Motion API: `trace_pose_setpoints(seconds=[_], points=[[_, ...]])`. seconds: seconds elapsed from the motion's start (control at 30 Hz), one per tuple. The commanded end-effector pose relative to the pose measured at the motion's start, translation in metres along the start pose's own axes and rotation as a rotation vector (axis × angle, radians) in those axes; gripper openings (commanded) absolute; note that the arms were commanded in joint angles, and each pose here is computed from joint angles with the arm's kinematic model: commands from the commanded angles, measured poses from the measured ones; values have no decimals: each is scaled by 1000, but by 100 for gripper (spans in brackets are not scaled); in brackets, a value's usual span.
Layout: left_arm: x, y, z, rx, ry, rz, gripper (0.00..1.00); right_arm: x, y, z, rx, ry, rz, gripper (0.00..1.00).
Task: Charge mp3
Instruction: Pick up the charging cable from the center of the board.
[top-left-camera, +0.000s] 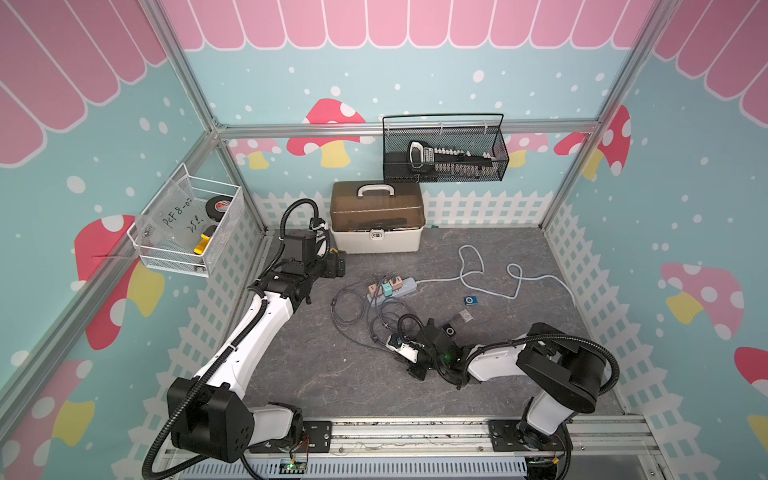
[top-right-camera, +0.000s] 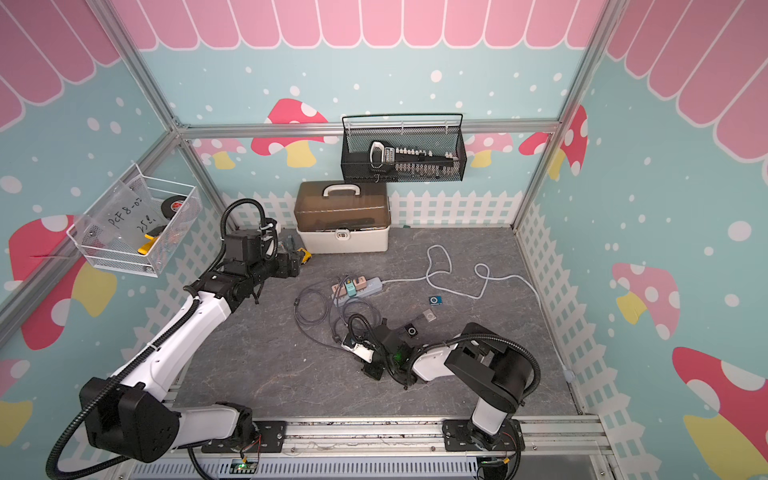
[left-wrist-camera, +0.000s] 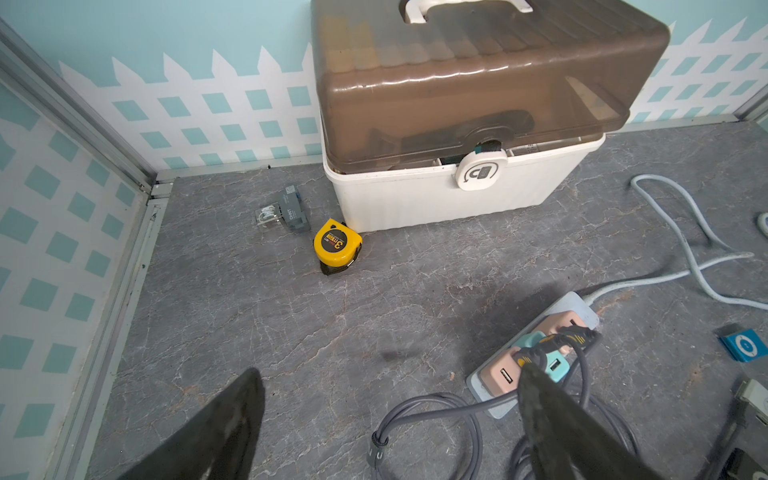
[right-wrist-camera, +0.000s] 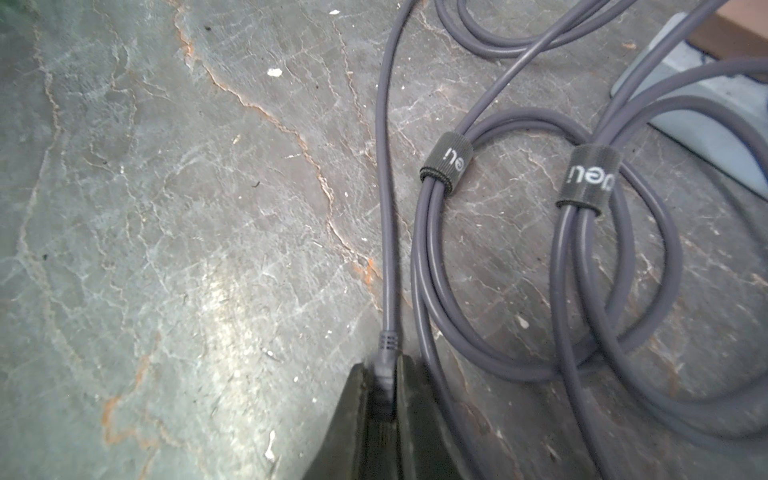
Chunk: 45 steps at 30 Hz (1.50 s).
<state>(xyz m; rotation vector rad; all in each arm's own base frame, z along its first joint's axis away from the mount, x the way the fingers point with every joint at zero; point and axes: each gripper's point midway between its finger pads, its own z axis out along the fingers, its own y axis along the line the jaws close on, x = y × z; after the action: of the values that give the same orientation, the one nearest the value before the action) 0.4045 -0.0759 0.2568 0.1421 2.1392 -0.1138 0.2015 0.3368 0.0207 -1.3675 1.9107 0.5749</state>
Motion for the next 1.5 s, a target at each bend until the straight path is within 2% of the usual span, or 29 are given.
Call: trace_pose_setpoints(seconds=[0.0, 0.17, 0.23, 0.27, 0.4, 0.47, 0.63, 0.77, 0.83, 0.93, 1.1, 1.3, 1.37, 1.47], points=[[-3, -7, -6, 46, -24, 17, 88, 30, 8, -3, -18, 105, 30, 10], [-1, -21, -5, 115, -41, 36, 82, 16, 7, -9, -35, 73, 38, 8], [4, -32, -5, 170, -32, 75, 90, 7, 3, -14, -51, 48, 60, 8], [5, -34, -4, 173, -32, 83, 98, 2, 0, -17, -55, 34, 73, 8], [10, -44, 3, 190, -28, 106, 99, -21, -13, -33, -111, -17, 110, 8], [12, -58, 3, 230, -41, 157, 99, -34, -20, -43, -149, -44, 136, 8], [22, -101, 1, 294, -171, 334, 99, -55, -39, -71, -232, -73, 149, 8], [33, -137, -4, 363, -230, 480, 94, -72, -50, -95, -298, -138, 166, 9], [48, -163, -11, 455, -280, 616, 91, -75, -58, -103, -325, -179, 167, 9], [54, -182, -13, 456, -369, 686, 90, -78, -70, -113, -407, -228, 220, 9], [66, -207, -17, 508, -433, 778, 81, -78, -86, -121, -461, -237, 270, 8], [78, -225, -15, 596, -462, 852, 76, -85, -100, -122, -444, -237, 304, 8], [84, -229, -20, 633, -469, 878, 69, -88, -101, -123, -455, -242, 315, 8], [92, -229, -26, 656, -486, 886, 65, -90, -105, -121, -460, -237, 335, 8]])
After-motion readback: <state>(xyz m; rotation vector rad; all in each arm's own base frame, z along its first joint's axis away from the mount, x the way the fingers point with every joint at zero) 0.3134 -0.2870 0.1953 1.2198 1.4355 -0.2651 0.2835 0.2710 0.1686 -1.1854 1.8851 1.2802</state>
